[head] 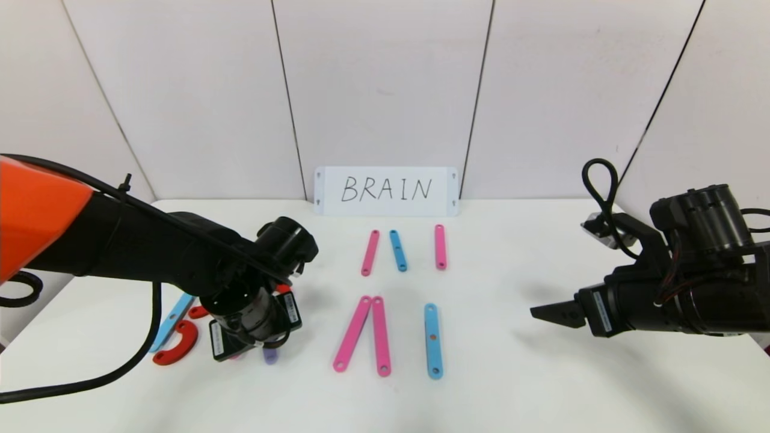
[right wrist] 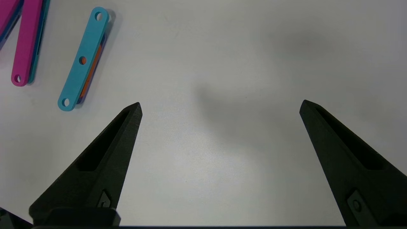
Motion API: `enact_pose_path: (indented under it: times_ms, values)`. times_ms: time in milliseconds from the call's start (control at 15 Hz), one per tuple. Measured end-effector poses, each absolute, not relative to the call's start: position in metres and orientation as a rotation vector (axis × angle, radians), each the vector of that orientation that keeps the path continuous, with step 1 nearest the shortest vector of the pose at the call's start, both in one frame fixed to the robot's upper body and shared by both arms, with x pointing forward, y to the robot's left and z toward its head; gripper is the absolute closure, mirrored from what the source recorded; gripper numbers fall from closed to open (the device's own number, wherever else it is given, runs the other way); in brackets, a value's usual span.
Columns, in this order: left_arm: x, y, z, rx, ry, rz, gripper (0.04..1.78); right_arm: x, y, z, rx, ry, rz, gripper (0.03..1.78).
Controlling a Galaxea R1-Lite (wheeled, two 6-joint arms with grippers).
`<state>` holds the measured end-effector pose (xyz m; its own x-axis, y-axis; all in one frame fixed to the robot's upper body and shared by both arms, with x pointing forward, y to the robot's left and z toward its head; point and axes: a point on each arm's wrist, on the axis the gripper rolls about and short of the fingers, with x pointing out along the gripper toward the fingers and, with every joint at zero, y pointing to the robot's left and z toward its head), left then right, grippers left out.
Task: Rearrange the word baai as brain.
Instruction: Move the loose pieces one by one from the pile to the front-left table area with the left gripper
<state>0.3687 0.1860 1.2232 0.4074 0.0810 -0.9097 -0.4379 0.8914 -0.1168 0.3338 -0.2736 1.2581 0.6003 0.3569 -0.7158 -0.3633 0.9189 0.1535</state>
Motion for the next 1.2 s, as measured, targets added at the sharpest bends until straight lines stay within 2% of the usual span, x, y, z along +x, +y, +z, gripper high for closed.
enact_pose_path:
  times_ms: [133,267,600,733,933,1200]
  values:
    - [0.368,0.186,1.224,-0.364,1.108,0.334,1.46,0.334,-0.274,1.258,-0.008,0.828,0.417,0.07]
    - [0.368,0.186,1.224,-0.364,1.108,0.334,1.29,0.334,-0.274,1.258,-0.008,0.829,0.417,0.07]
    - [0.368,0.185,1.224,-0.364,1.108,0.328,0.48,0.334,-0.273,1.257,-0.009,0.832,0.419,0.07]
    - [0.368,0.184,1.226,-0.371,1.107,0.319,0.25,0.334,-0.273,1.257,-0.01,0.832,0.42,0.07]
    - [0.366,0.183,1.229,-0.379,1.108,0.304,0.08,0.334,-0.272,1.257,-0.011,0.833,0.424,0.07]
    - [0.363,0.183,1.236,-0.401,1.11,0.272,0.08,0.333,-0.271,1.257,-0.013,0.833,0.427,0.07]
